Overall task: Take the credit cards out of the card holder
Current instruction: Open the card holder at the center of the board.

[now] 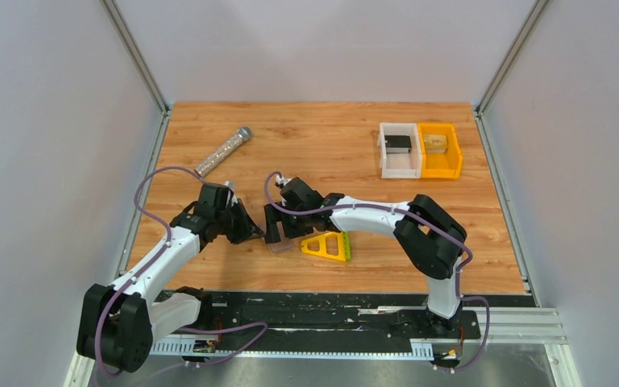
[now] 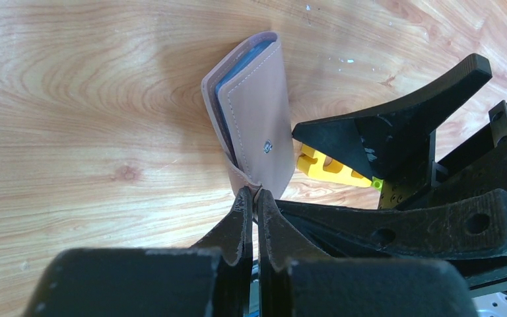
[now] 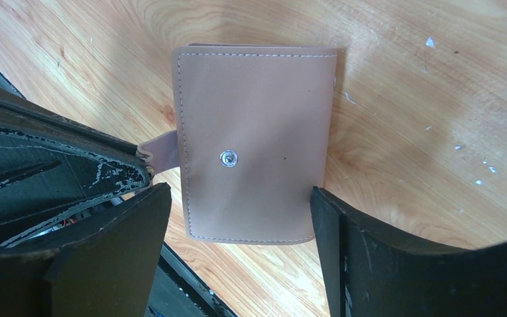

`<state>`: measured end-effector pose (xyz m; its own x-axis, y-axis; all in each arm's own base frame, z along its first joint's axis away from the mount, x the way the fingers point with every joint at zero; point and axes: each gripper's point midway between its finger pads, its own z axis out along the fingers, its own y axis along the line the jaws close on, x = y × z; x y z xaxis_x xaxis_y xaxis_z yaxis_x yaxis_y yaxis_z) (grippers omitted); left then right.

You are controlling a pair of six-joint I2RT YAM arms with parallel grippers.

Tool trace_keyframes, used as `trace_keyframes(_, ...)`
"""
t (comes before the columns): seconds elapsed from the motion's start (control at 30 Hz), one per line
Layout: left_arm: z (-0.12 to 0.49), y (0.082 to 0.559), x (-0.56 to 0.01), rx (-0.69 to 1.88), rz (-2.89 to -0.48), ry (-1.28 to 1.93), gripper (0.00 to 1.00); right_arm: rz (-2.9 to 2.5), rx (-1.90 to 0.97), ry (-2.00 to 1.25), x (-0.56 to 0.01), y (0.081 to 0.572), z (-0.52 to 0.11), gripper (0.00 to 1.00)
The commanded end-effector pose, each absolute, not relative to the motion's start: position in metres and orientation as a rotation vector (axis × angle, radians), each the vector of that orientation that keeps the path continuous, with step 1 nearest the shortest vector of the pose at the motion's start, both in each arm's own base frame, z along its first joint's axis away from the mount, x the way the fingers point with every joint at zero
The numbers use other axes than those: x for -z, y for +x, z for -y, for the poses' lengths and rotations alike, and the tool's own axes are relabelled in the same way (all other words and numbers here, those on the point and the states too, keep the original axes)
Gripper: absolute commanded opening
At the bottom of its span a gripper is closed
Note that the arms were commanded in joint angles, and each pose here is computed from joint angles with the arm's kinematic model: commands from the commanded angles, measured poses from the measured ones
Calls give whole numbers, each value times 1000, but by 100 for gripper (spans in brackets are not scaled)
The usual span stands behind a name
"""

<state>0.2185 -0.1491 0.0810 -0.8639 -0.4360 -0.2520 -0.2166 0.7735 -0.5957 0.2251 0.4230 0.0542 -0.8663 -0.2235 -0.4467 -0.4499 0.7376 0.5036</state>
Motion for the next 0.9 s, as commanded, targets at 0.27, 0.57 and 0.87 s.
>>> trace_keyframes(0.27, 148, 224, -92, 814, -2538, -515, 0, -2528, -802, -494, -65, 231, -429, 76)
trace_keyframes(0.57, 136, 221, -82, 709, -2572, -533, 0, -2478, -694, -403, -74, 248, -417, 60)
trace_keyframes(0.87, 110, 218, -67, 480, -2627, -564, 0, -2458, -656, -363, -79, 260, -404, 54)
